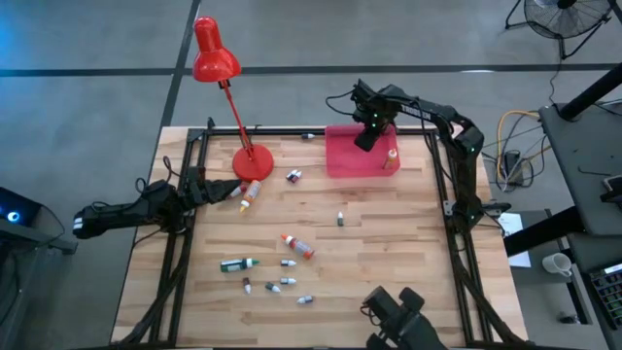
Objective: Pick & Place food coloring
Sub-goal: Put the small blue food coloring bottle into the red bin, then put the small green food coloring bottle into the red bin
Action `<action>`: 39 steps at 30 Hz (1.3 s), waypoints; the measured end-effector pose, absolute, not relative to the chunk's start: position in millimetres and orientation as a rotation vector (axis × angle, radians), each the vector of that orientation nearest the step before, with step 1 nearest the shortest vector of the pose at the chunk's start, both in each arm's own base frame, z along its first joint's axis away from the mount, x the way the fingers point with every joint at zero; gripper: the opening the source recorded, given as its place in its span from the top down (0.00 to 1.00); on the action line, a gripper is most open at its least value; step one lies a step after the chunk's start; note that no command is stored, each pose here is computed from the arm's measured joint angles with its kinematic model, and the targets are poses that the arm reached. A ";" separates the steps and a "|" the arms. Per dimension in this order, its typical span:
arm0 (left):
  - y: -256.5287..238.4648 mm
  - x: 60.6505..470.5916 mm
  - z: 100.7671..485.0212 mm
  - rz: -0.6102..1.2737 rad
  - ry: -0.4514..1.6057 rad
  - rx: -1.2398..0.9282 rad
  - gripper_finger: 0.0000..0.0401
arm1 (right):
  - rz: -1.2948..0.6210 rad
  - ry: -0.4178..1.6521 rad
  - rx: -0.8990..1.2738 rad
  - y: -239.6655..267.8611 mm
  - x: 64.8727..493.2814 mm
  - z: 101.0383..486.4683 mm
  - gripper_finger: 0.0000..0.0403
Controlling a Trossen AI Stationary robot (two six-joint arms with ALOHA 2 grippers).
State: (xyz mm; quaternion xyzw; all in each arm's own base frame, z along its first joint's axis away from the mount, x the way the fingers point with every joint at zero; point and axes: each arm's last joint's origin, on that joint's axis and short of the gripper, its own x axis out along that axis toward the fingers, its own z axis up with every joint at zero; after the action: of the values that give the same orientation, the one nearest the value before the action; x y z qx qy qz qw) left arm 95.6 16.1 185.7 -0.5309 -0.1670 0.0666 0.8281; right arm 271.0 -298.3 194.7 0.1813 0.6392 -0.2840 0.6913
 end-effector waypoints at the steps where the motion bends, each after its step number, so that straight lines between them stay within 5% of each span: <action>1: 16.1 95.6 185.7 0.142 -0.354 -1.127 0.45 | -0.636 1.427 0.407 -298.8 270.5 194.2 0.84; 12: 16.1 95.5 185.8 0.141 -0.355 -1.127 0.45 | -0.617 1.430 0.467 -300.7 270.0 182.1 0.81; 23: 16.1 95.6 185.7 0.141 -0.354 -1.127 0.45 | -0.638 1.408 0.468 -304.2 266.5 186.2 0.67; 33: 16.1 95.6 185.7 0.141 -0.354 -1.127 0.45 | -0.645 1.296 0.378 -294.9 260.5 231.9 0.59; 39: 16.1 95.6 185.7 0.142 -0.354 -1.127 0.45 | -0.484 1.205 0.230 -263.1 272.3 269.5 0.58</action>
State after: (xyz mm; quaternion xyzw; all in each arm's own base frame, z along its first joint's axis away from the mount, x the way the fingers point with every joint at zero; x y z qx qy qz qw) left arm 95.6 16.1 185.7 -0.5309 -0.1670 0.0667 0.8281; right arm 272.3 -263.1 269.5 0.1069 0.5597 -0.2249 0.7904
